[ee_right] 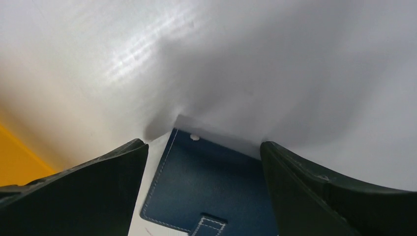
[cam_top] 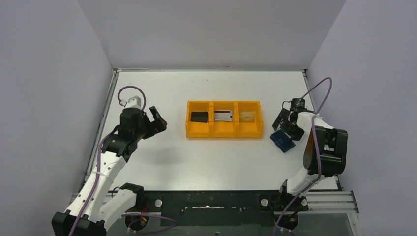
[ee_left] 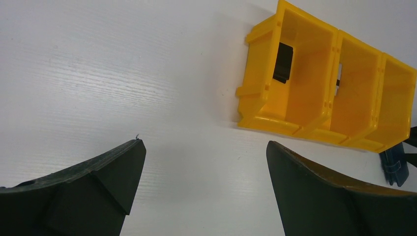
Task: Take the credit cards out of the card holder
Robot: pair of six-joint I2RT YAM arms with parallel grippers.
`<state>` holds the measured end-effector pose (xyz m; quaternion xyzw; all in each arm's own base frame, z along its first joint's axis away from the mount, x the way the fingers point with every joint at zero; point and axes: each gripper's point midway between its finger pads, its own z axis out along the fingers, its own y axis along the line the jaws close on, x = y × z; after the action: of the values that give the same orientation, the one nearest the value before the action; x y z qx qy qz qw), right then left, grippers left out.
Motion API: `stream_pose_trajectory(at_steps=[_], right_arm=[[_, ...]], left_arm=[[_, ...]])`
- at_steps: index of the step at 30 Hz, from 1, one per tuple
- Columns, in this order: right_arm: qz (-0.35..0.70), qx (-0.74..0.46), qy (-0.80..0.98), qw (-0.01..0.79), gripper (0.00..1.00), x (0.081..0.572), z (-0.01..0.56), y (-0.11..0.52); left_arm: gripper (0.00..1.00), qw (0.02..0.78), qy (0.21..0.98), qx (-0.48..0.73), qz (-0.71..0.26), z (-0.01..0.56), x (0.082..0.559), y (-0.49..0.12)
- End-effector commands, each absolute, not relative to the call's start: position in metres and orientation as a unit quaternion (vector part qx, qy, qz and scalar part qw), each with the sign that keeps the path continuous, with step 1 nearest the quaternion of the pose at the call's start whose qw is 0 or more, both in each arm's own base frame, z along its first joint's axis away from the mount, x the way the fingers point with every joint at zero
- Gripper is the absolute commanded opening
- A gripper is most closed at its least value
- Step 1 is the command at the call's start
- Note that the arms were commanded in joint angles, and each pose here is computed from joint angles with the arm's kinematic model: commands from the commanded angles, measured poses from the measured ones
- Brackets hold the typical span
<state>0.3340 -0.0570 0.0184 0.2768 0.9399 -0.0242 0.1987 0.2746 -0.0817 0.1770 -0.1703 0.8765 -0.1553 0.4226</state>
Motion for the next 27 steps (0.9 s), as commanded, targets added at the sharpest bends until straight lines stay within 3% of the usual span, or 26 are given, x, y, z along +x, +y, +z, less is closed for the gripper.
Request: stream_pose_trajectory(at_steps=[1,5,13,27], right_arm=[[-0.005,0.279,0.937,0.21,0.87,0.308,0.025,-0.039],[0.005,0.31,0.929,0.201,0.86,0.266,0.021,-0.028],[0.084,0.346,0.904,0.237,0.83,0.229,0.034,0.011],[0.149,0.254,0.922,0.251,0.77,0.216,0.038,0.137]], left_arm=[[0.97,0.455,0.858,-0.174,-0.164,0.198,0.282,-0.079],[0.98,0.455,0.857,-0.178,-0.168,0.197,0.28,-0.079],[0.97,0.447,0.857,-0.175,-0.184,0.194,0.279,-0.086],[0.97,0.448,0.855,-0.159,-0.207,0.198,0.275,-0.094]])
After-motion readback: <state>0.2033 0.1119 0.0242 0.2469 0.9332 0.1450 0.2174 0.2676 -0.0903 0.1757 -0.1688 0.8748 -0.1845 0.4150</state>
